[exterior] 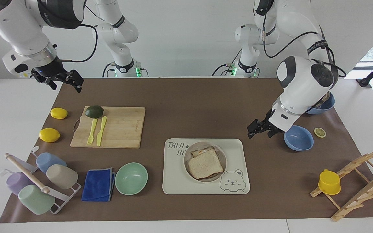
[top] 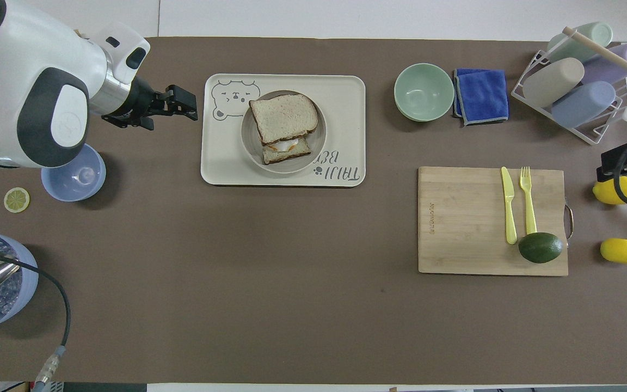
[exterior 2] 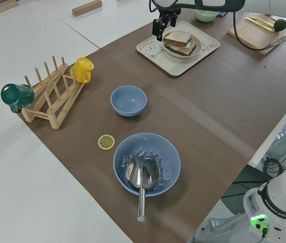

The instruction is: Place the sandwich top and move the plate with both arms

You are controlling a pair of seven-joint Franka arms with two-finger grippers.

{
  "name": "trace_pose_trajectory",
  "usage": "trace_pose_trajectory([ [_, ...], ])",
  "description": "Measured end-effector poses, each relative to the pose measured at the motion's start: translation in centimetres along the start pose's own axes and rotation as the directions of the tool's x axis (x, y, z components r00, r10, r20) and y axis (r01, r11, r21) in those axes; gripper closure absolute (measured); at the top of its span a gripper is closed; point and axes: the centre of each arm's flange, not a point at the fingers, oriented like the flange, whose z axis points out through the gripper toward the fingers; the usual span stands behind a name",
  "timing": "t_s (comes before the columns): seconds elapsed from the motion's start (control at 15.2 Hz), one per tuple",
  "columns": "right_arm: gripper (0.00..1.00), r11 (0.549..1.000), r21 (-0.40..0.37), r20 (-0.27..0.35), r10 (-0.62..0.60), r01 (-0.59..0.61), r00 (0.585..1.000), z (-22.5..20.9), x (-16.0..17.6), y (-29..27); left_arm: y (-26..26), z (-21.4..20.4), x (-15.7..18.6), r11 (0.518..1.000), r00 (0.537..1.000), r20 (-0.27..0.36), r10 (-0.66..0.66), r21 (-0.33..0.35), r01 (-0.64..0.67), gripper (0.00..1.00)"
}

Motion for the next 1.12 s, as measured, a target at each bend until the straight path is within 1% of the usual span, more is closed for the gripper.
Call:
trace_pose_trajectory([
  [0.13, 0.00, 1.000, 0.000, 0.000, 0.000, 0.000, 1.000, 0.0, 0.0, 0.0, -0.1, -2.8, -0.9, 0.999, 0.999, -0.035, 0.015, 0.031, -0.014, 0.00],
  [0.26, 0.00, 1.000, 0.000, 0.000, 0.000, 0.000, 1.000, 0.0, 0.0, 0.0, -0.6, -5.4, -1.9, 0.998, 0.999, -0.051, 0.016, 0.053, -0.013, 0.00],
  [0.46, 0.00, 1.000, 0.000, 0.000, 0.000, 0.000, 1.000, 0.0, 0.0, 0.0, -3.1, -9.0, -4.0, 0.997, 1.000, -0.016, -0.020, 0.075, 0.021, 0.00],
  [0.66, 0.00, 1.000, 0.000, 0.000, 0.000, 0.000, 1.000, 0.0, 0.0, 0.0, -4.4, -11.7, -7.2, 0.992, 0.999, 0.017, -0.031, 0.124, 0.029, 0.00],
  [0.85, 0.00, 1.000, 0.000, 0.000, 0.000, 0.000, 1.000, 0.0, 0.0, 0.0, -4.7, -12.5, -10.7, 0.988, 0.997, 0.073, -0.004, 0.154, -0.007, 0.00],
  [0.99, 0.00, 1.000, 0.000, 0.000, 0.000, 0.000, 1.000, 0.0, 0.0, 0.0, -5.1, -11.8, -11.9, 0.987, 0.995, 0.095, 0.004, 0.162, -0.019, 0.00],
  [1.12, 0.00, 1.000, 0.000, 0.000, 0.000, 0.000, 1.000, 0.0, 0.0, 0.0, -5.5, -10.9, -12.3, 0.986, 0.994, 0.109, 0.004, 0.165, -0.022, 0.00],
])
